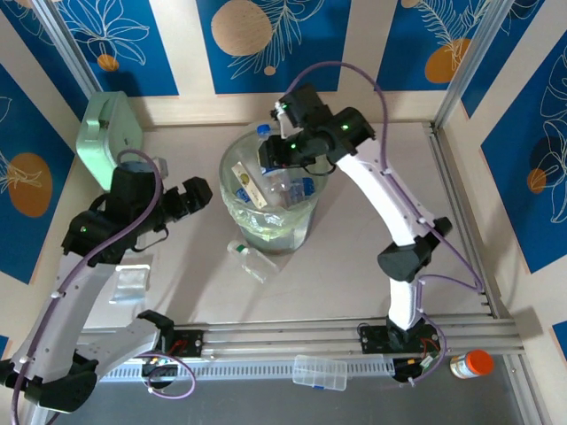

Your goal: Put the plastic bottles in the bin

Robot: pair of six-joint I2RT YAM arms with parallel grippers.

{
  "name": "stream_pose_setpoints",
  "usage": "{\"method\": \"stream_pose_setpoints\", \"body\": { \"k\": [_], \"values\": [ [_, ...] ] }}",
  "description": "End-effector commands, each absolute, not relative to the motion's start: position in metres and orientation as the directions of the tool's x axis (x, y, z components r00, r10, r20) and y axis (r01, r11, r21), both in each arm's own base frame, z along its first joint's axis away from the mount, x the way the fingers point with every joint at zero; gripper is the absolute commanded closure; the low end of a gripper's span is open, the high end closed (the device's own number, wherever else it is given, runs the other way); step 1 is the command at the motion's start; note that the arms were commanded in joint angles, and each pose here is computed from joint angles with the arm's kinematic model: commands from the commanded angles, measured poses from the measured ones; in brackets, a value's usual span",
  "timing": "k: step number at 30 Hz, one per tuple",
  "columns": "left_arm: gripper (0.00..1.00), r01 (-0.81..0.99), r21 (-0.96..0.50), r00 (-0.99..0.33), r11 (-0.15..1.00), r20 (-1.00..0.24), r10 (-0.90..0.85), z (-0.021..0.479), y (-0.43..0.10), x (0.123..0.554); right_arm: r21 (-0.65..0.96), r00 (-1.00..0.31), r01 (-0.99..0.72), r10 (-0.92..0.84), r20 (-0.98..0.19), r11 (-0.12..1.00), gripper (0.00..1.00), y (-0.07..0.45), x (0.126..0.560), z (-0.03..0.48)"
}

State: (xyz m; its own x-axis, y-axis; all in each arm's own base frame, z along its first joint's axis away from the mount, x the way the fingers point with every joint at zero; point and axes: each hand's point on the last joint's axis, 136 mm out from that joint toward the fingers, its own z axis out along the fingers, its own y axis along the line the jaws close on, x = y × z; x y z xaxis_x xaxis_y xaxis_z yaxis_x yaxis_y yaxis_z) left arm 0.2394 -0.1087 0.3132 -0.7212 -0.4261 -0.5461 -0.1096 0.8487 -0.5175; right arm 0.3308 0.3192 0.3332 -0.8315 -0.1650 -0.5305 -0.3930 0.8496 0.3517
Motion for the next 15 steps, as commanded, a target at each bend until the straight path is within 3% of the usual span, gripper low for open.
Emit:
{"method": "stream_pose_setpoints", "body": {
  "k": [1, 9, 15],
  "values": [
    [0.04, -0.229, -0.467, -0.765, 0.854, -0.456, -0.455, 0.276, -0.096, 0.221, 0.238, -0.833, -0.400, -0.243, -0.497, 0.885, 0.56, 0.312, 0.319, 0.318],
    [0.03, -0.397, -0.384, -0.790, 0.834, -0.320, -0.523, 0.222, -0.085, 0.204, 0.152, -0.881, -0.354, -0.274, -0.385, 0.923, 0.55, 0.308, 0.304, 0.273],
    [0.01, -0.477, -0.373, -0.798, 0.796, -0.196, -0.570, 0.184, -0.096, 0.204, 0.190, -0.863, -0.382, -0.276, -0.424, 0.904, 0.43, 0.312, 0.302, 0.295]
  ]
}}
